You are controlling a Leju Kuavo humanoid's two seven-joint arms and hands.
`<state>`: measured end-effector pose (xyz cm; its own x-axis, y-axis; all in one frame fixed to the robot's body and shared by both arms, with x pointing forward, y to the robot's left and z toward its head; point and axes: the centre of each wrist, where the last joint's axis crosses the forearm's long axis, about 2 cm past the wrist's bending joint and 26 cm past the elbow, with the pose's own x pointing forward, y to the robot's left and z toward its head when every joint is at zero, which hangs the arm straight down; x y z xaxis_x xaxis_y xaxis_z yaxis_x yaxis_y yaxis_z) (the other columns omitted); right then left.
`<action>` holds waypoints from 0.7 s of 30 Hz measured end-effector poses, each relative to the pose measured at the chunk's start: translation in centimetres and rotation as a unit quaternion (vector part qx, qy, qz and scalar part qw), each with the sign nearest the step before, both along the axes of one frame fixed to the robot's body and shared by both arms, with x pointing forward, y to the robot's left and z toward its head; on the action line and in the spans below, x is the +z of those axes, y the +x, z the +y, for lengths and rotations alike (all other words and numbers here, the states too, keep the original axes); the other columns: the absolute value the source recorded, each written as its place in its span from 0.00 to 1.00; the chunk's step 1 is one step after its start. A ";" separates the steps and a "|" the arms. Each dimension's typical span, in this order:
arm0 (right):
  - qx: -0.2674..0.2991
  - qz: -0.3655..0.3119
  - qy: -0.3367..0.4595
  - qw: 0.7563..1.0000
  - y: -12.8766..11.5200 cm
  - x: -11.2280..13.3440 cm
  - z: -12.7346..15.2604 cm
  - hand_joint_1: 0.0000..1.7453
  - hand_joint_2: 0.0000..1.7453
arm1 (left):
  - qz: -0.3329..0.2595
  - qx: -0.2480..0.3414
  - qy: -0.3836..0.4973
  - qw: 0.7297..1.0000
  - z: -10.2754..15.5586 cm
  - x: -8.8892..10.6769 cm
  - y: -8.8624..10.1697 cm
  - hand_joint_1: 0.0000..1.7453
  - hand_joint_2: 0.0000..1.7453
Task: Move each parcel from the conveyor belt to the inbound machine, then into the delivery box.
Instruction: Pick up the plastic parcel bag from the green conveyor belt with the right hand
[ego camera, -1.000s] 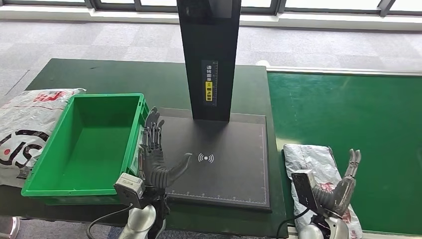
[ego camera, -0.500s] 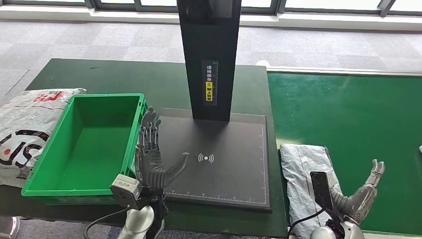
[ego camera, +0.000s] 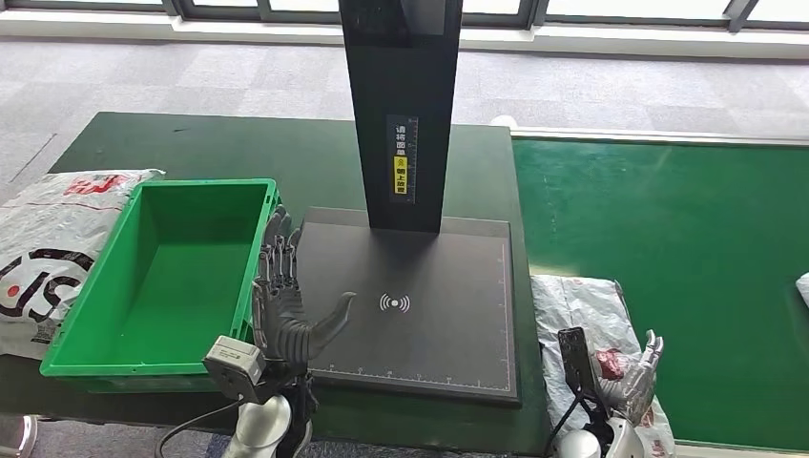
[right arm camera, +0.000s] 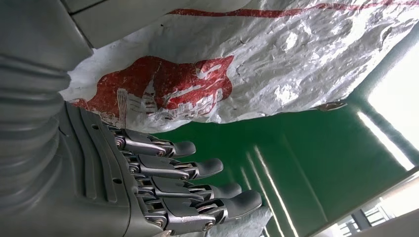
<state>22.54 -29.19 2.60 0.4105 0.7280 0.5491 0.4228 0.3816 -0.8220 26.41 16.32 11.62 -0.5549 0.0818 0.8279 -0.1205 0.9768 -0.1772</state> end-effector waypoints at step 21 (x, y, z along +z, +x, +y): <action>0.008 0.018 0.013 1.000 0.1 -0.8 0.6 0.00 1.00 | 0.002 0.006 -0.001 1.000 0.3 -0.1 -0.1 0.00 1.00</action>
<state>22.64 -28.58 1.79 0.4185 0.7205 0.5529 0.3871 0.4092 -0.8263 26.36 16.65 11.51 -0.5526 0.0761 0.8300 -0.1333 0.9749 -0.1781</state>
